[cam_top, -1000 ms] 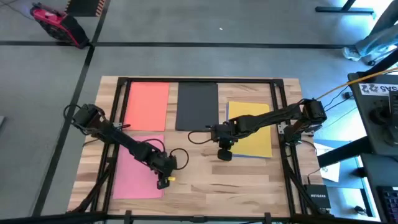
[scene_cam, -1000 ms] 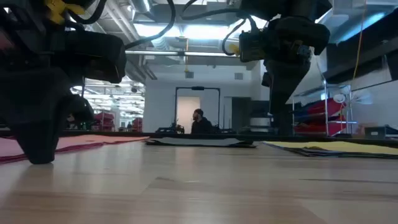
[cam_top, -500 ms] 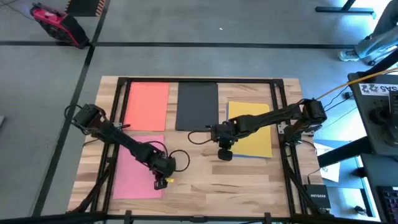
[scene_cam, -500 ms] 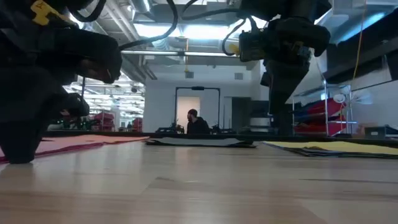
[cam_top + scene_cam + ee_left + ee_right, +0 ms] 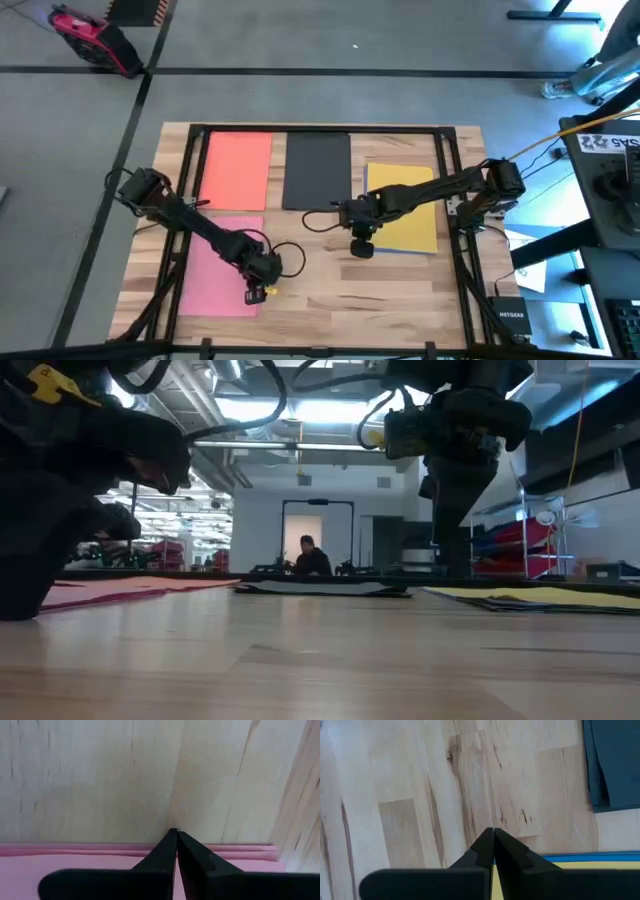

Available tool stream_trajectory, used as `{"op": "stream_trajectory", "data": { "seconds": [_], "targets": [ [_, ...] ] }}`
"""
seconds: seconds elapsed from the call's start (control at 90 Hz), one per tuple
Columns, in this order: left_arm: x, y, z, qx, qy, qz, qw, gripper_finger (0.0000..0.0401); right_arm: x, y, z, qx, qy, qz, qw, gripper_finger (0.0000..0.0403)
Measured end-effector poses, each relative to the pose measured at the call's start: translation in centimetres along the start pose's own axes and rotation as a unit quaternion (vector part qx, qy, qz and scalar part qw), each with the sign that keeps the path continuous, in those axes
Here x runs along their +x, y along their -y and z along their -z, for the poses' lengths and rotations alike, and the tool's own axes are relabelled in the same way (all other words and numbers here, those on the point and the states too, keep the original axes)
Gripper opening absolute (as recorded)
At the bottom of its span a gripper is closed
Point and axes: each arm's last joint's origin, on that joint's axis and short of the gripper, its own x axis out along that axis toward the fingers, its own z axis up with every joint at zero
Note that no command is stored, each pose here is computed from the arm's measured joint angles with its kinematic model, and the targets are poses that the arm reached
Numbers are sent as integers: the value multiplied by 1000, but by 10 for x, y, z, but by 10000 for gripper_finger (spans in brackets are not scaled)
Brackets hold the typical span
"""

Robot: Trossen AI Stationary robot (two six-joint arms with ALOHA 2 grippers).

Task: Organize paper
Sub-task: Adjust the stacked pink color papers

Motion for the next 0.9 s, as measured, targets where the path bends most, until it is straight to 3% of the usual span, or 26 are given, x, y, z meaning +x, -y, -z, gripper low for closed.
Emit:
{"op": "stream_trajectory", "data": {
  "seconds": [0.9],
  "targets": [
    [-11, 7, 9, -12, -9, 13, 1000, 0, 0, 0, 0, -4, -2, -6, 1000, 0]
  ]
}}
